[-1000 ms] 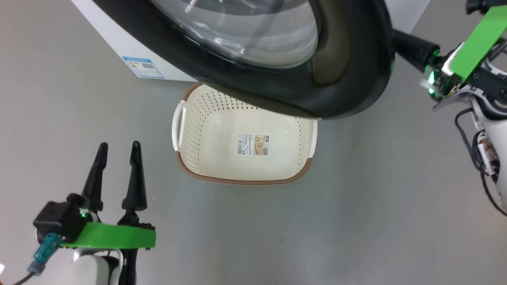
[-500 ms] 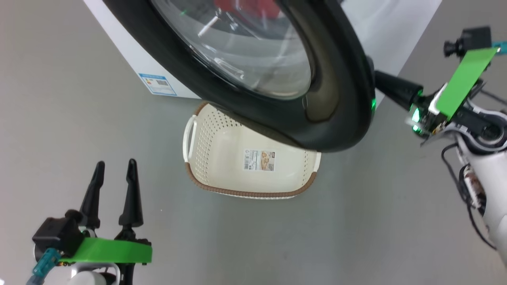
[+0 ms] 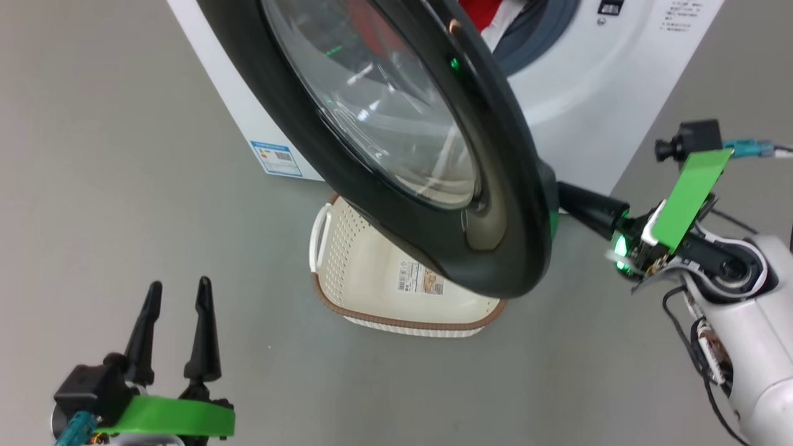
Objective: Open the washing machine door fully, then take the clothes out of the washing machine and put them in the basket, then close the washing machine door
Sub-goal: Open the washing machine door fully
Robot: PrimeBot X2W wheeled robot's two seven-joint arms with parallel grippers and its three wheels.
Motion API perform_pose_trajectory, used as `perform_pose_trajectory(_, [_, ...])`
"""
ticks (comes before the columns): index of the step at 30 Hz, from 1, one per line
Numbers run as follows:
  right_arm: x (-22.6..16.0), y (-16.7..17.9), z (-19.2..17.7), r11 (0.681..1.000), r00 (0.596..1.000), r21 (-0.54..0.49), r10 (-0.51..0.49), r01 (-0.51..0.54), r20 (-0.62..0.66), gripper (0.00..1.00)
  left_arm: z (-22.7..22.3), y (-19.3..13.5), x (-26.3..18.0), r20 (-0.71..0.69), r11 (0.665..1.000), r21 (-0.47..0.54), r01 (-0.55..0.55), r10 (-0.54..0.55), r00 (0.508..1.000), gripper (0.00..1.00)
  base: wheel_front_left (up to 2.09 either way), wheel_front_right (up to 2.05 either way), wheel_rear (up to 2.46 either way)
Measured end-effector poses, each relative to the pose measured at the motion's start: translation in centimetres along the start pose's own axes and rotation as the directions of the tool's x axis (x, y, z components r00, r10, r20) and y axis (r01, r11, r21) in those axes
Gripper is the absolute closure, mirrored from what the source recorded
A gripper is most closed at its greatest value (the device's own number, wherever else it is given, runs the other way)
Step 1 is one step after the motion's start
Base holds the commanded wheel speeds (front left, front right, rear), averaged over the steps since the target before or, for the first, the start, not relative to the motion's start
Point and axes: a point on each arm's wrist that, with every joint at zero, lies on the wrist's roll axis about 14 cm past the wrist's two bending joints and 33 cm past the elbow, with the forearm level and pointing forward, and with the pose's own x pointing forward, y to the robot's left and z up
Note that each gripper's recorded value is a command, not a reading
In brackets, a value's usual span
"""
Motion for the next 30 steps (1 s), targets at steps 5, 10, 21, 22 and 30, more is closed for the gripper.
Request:
perform_pose_trajectory(5, [0.3, 0.6, -2.0, 1.0, 0.999, 0.011, 0.019, -0.019, -0.035, 1.0, 0.5, 0.8, -1.1, 0.01, 1.0, 0.006, -0.025, 0.025, 1.0, 0.0, 0.0, 0.0, 0.0])
perform_pose_trajectory(10, [0.9, 1.8, -3.7, 0.999, 0.996, 0.011, 0.052, -0.051, -0.07, 1.0, 1.3, 1.4, -2.0, 0.03, 0.999, 0.008, -0.043, 0.043, 0.999, 0.0, 0.0, 0.0, 0.0])
perform_pose_trajectory(21, [2.5, 3.3, -6.4, 0.996, 0.985, 0.015, 0.094, -0.093, -0.144, 1.0, 2.0, 3.1, -4.1, 0.047, 0.995, 0.015, -0.099, 0.098, 0.994, 0.0, 0.0, 0.0, 0.0])
perform_pose_trajectory(22, [2.5, 3.3, -6.4, 0.996, 0.985, 0.015, 0.094, -0.093, -0.144, 1.0, 2.0, 3.1, -4.1, 0.047, 0.995, 0.015, -0.099, 0.098, 0.994, 0.0, 0.0, 0.0, 0.0])
perform_pose_trajectory(30, [3.6, 4.1, -8.7, 0.993, 0.971, 0.035, 0.12, -0.115, -0.207, 1.0, 2.5, 4.0, -5.3, 0.059, 0.992, 0.014, -0.128, 0.127, 0.99, 0.0, 0.0, 0.0, 0.0])
